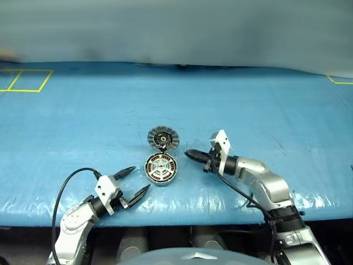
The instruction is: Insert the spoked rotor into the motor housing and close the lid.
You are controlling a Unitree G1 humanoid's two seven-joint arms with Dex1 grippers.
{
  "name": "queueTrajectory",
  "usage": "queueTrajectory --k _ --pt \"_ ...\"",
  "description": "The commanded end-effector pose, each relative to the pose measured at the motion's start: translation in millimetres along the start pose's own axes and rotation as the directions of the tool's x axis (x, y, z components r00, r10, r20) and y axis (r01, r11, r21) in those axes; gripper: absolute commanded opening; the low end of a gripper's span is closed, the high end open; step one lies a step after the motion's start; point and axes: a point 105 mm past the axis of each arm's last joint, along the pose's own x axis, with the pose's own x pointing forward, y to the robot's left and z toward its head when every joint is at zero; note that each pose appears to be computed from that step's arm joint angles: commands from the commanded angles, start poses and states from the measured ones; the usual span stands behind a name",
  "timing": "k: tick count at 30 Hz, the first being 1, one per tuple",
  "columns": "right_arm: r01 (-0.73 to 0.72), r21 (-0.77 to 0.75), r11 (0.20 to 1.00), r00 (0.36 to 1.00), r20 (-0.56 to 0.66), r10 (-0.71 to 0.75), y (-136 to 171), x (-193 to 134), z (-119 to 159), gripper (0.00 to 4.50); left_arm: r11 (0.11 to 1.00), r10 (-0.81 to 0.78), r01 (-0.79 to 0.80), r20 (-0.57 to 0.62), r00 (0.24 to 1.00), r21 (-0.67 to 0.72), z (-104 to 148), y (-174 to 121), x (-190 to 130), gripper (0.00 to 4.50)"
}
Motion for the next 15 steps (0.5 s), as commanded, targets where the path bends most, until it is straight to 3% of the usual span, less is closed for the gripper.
queueTrajectory --k 1,8,15 --pt "0.106 -0.029 0.994 0.994 0.043 -0.105 -19 17 16 0.02 0.999 0.017 -0.017 0.032 0.999 0.027 8 4 -2 4.20" --pt "-0.096 -0.024 0.995 0.990 0.099 0.098 6 67 48 0.02 0.999 0.018 -0.019 0.036 0.999 0.037 10 5 0 4.20" --pt "-0.320 -0.014 0.947 0.941 0.115 0.319 36 78 66 0.02 0.999 0.028 -0.029 0.033 0.999 0.039 10 4 -2 4.20"
